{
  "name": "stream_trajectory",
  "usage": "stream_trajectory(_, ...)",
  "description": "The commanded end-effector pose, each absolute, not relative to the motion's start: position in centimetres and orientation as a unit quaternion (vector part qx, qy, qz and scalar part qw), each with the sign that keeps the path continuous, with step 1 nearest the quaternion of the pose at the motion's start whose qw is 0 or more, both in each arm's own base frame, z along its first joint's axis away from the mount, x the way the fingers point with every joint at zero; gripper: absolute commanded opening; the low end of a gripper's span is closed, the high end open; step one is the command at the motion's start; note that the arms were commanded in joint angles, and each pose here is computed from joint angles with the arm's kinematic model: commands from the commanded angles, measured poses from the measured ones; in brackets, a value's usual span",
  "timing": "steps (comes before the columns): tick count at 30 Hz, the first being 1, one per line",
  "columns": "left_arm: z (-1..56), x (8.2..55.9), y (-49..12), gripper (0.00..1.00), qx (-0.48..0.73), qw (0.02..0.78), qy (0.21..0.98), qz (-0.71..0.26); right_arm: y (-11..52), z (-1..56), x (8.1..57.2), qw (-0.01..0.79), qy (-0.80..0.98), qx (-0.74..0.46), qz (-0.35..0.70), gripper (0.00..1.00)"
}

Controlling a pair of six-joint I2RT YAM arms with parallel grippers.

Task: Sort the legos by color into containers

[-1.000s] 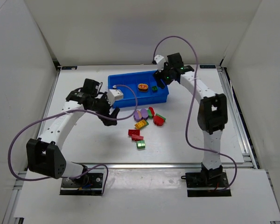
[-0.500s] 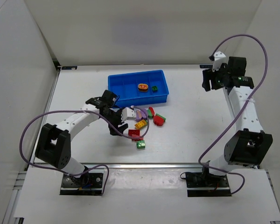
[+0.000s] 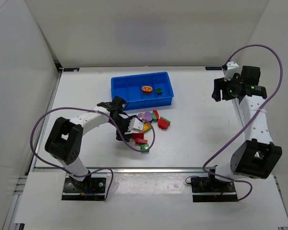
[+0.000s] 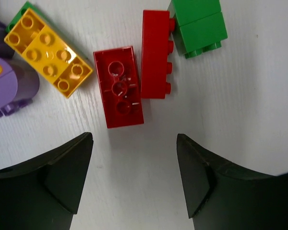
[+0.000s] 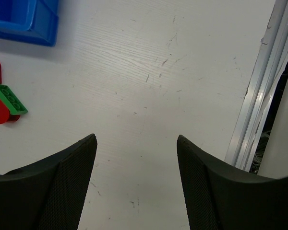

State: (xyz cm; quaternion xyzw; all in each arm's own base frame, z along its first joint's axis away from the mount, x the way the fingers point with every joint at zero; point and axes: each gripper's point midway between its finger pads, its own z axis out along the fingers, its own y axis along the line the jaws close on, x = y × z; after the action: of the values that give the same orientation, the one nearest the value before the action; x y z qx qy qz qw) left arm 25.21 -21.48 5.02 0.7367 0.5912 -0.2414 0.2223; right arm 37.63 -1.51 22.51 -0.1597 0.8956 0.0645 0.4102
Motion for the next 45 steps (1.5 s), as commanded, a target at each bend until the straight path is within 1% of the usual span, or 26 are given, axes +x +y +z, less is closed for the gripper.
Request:
stream_trajectory(1, 6.4, 25.4, -23.6, 0.81, 0.755, 0.253, 0.547, -0.259, -1.6, 23.4, 37.2, 0.424, 0.89, -0.153, 0.069, 0.71)
stream_trajectory(6, 5.7, 24.4, -24.5, 0.81, 0.76, 0.246, 0.54, -0.266, -2.1, 23.2, 36.8, 0.423, 0.891, -0.148, 0.066, 0.71)
stream_trajectory(9, 5.5, 24.2, -25.0, 0.79, 0.759, 0.241, 0.544, -0.264, -2.1, 22.9, 36.6, 0.421, 0.892, -0.148, 0.066, 0.71)
stream_trajectory(22, 3.9, 26.3, -25.6, 0.76, 0.744, 0.226, 0.583, -0.236, -2.0, 22.6, 35.4, 0.421, 0.893, -0.145, 0.069, 0.71)
stream_trajectory(25, 3.5, 26.6, -25.5, 0.72, 0.743, 0.222, 0.587, -0.232, -2.1, 22.4, 35.3, 0.419, 0.894, -0.145, 0.069, 0.71)
stream_trajectory(26, 3.5, 26.6, -25.5, 0.68, 0.742, 0.221, 0.589, -0.232, -2.1, 22.4, 35.3, 0.419, 0.894, -0.145, 0.068, 0.71)
stream_trajectory(29, 3.3, 26.8, -25.5, 0.6, 0.742, 0.22, 0.591, -0.229, -2.2, 22.3, 35.3, 0.42, 0.894, -0.144, 0.068, 0.71)
stream_trajectory(33, 3.3, 27.0, -25.4, 0.45, 0.74, 0.218, 0.596, -0.224, -2.2, 22.2, 35.4, 0.42, 0.893, -0.144, 0.068, 0.71)
stream_trajectory(37, 4.3, 27.2, -25.4, 0.38, 0.736, 0.231, 0.596, -0.222, -2.1, 22.1, 35.6, 0.422, 0.892, -0.146, 0.072, 0.71)
stream_trajectory(39, 5.2, 27.4, -25.0, 0.37, 0.729, 0.242, 0.601, -0.221, -2.0, 22.1, 35.7, 0.422, 0.892, -0.145, 0.075, 0.71)
stream_trajectory(42, 7.9, 27.6, -24.6, 0.36, 0.713, 0.275, 0.605, -0.222, -1.7, 22.3, 35.8, 0.425, 0.89, -0.146, 0.083, 0.71)
stream_trajectory(45, 12.2, 27.7, -24.2, 0.34, 0.701, 0.321, 0.597, -0.22, -1.4, 22.4, 36.0, 0.429, 0.887, -0.147, 0.093, 0.71)
